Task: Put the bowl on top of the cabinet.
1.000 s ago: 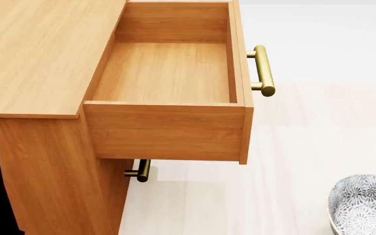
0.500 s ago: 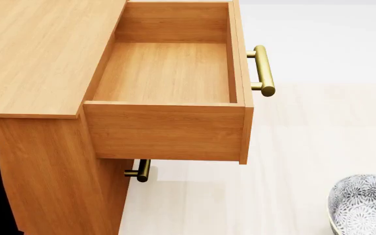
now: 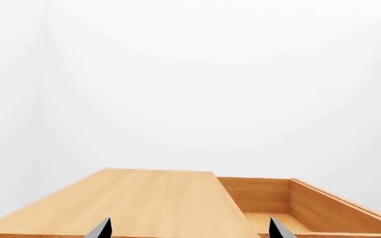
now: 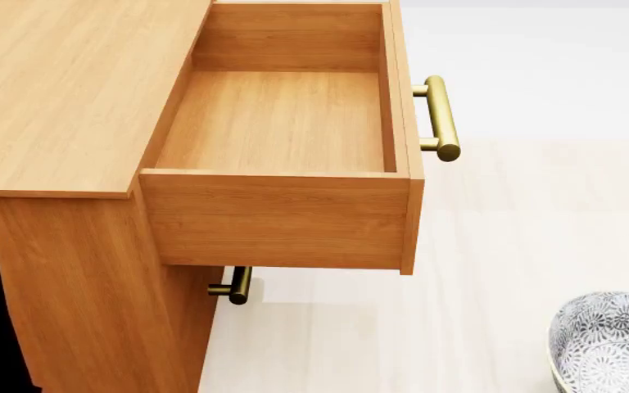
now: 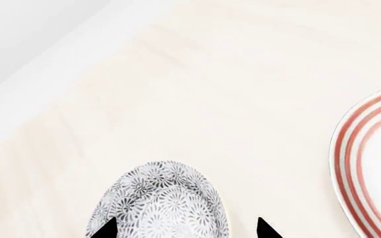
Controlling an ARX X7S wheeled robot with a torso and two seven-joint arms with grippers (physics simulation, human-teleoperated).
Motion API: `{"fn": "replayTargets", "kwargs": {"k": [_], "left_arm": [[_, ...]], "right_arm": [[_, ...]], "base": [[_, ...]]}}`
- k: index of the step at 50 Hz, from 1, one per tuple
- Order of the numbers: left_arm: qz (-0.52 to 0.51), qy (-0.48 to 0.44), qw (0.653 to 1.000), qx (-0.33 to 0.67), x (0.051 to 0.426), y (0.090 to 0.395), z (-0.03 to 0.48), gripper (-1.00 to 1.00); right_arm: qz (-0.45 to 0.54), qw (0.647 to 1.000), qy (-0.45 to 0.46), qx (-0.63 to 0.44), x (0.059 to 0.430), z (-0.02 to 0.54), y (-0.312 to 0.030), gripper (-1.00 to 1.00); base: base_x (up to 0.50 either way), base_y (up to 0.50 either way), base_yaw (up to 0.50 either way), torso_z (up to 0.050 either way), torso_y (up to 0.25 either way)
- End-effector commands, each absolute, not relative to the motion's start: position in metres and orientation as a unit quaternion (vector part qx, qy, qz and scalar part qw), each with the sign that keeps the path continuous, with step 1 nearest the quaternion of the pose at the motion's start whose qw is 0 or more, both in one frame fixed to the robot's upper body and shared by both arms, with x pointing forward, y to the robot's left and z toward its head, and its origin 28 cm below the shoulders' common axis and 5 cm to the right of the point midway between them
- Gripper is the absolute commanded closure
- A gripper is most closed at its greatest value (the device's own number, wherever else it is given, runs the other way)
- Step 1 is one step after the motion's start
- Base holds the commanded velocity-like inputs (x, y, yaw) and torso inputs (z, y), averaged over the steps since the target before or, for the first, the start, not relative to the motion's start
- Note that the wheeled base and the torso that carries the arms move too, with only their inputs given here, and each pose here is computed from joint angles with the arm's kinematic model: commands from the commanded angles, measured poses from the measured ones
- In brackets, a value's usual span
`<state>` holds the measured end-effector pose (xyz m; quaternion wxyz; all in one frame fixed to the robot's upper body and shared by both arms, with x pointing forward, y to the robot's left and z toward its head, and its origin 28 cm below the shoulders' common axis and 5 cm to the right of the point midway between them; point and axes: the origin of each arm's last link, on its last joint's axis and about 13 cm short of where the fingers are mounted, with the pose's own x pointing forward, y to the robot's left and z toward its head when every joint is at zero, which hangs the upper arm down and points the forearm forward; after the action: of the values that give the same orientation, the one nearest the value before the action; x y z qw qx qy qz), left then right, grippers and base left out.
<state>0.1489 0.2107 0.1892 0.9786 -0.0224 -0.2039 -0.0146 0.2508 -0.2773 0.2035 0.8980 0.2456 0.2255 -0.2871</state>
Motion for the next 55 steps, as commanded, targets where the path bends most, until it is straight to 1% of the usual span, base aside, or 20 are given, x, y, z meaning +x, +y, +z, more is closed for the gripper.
{"fn": "replayTargets", "kwargs": {"k": [1, 12, 25, 40, 42, 45, 46, 47, 55], "left_arm": [[-0.013, -0.198, 0.980, -0.024, 0.151, 0.212, 0.186, -1.00], [-0.016, -0.192, 0.981, -0.024, 0.153, 0.210, 0.183, -1.00], [-0.014, -0.189, 0.981, -0.026, 0.155, 0.211, 0.182, -1.00], [-0.017, -0.188, 0.982, -0.025, 0.155, 0.210, 0.180, -1.00], [-0.017, -0.189, 0.981, -0.025, 0.155, 0.210, 0.180, -1.00], [-0.018, -0.188, 0.982, -0.027, 0.155, 0.209, 0.179, -1.00], [-0.018, -0.187, 0.982, -0.025, 0.155, 0.209, 0.179, -1.00], [-0.018, -0.187, 0.982, -0.026, 0.155, 0.209, 0.178, -1.00], [-0.018, -0.187, 0.982, -0.024, 0.155, 0.209, 0.178, -1.00]], "right_arm": [[-0.292, 0.894, 0.230, 0.249, 0.261, 0.188, -0.280, -1.00], [-0.295, 0.897, 0.232, 0.235, 0.265, 0.175, -0.280, -1.00], [-0.290, 0.892, 0.241, 0.249, 0.267, 0.161, -0.280, -1.00], [-0.291, 0.890, 0.251, 0.247, 0.262, 0.146, -0.281, -1.00], [-0.292, 0.887, 0.252, 0.252, 0.260, 0.139, -0.280, -1.00], [-0.304, 0.887, 0.262, 0.231, 0.257, 0.132, -0.281, -1.00], [-0.301, 0.883, 0.262, 0.248, 0.257, 0.128, -0.282, -1.00], [-0.304, 0.883, 0.263, 0.243, 0.255, 0.126, -0.282, -1.00], [-0.307, 0.882, 0.268, 0.235, 0.255, 0.126, -0.285, -1.00]], "base": [[0.00, 0.00, 0.00, 0.000, 0.000], [0.00, 0.00, 0.00, 0.000, 0.000], [0.00, 0.00, 0.00, 0.000, 0.000], [0.00, 0.00, 0.00, 0.000, 0.000], [0.00, 0.00, 0.00, 0.000, 0.000], [0.00, 0.00, 0.00, 0.000, 0.000], [0.00, 0.00, 0.00, 0.000, 0.000], [0.00, 0.00, 0.00, 0.000, 0.000], [0.00, 0.00, 0.00, 0.000, 0.000]]}}
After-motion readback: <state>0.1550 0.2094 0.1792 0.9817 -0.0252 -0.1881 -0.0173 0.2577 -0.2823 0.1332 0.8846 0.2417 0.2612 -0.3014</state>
